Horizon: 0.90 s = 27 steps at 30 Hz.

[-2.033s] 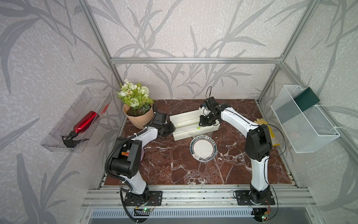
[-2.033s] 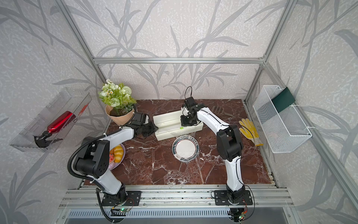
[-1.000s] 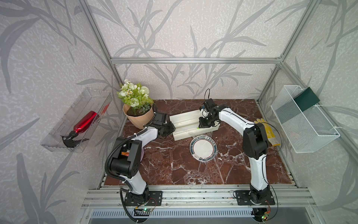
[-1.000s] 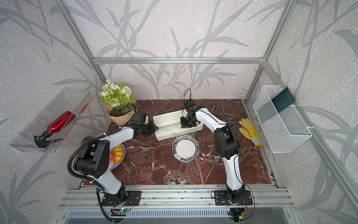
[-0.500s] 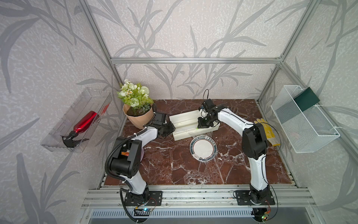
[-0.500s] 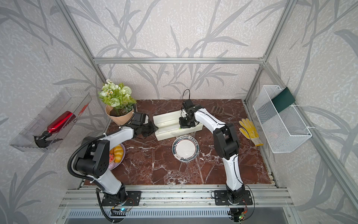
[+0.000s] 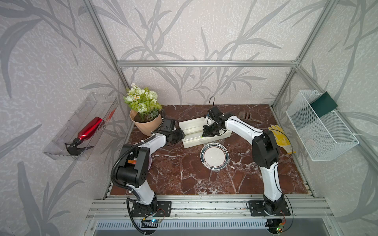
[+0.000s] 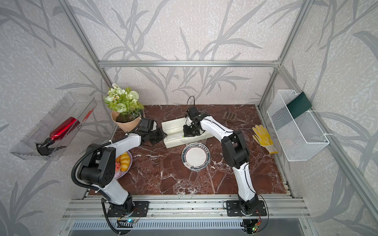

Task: Wrap the plate with plastic wrap
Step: Tear off the plastic wrap from the plastic wrap cutting box.

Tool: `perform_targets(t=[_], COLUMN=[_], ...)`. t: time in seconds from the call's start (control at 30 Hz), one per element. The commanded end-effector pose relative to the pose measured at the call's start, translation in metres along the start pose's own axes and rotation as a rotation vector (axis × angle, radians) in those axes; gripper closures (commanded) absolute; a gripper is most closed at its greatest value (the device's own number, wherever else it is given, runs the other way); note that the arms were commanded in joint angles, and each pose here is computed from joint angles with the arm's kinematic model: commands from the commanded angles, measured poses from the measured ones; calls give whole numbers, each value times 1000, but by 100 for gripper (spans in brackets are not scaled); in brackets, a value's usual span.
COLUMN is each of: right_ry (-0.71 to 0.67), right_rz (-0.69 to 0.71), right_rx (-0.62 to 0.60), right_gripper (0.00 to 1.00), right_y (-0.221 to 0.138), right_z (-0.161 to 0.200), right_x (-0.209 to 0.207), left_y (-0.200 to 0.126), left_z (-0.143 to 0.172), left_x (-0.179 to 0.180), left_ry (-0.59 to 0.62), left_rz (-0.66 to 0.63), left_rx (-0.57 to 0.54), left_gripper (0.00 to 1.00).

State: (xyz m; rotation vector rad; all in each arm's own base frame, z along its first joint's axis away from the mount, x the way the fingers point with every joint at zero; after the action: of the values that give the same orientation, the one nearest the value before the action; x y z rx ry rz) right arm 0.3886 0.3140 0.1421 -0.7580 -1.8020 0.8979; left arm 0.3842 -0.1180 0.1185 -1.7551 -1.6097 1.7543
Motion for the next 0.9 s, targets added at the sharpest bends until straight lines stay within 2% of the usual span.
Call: perform_targets(t=[0.0, 0.87], right_ry=[8, -24], right_rz=[-41, -159], right_rx=[53, 82], right_gripper=[85, 86], right_y=[17, 55], right_z=[8, 10], right_x=[15, 89], left_y=[4, 3], left_z=[-5, -7], left_x=[-12, -12], left_ry=[-61, -79], left_rz=[79, 96], left_rx=[4, -2], left_gripper=[90, 90])
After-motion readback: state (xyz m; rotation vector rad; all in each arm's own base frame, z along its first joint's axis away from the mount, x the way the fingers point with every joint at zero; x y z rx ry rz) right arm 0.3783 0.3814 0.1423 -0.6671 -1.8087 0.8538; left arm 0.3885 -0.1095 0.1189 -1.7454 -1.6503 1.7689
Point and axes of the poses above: each gripper's point midway between its finger pads, its own y axis out along the fingers, its own x axis along the line the jaws close on, z = x × y, the point moved 5 cm from there along -y, back along the fingers, and after that the axes turned 2 degrees about -y, right-handed, at the moved point
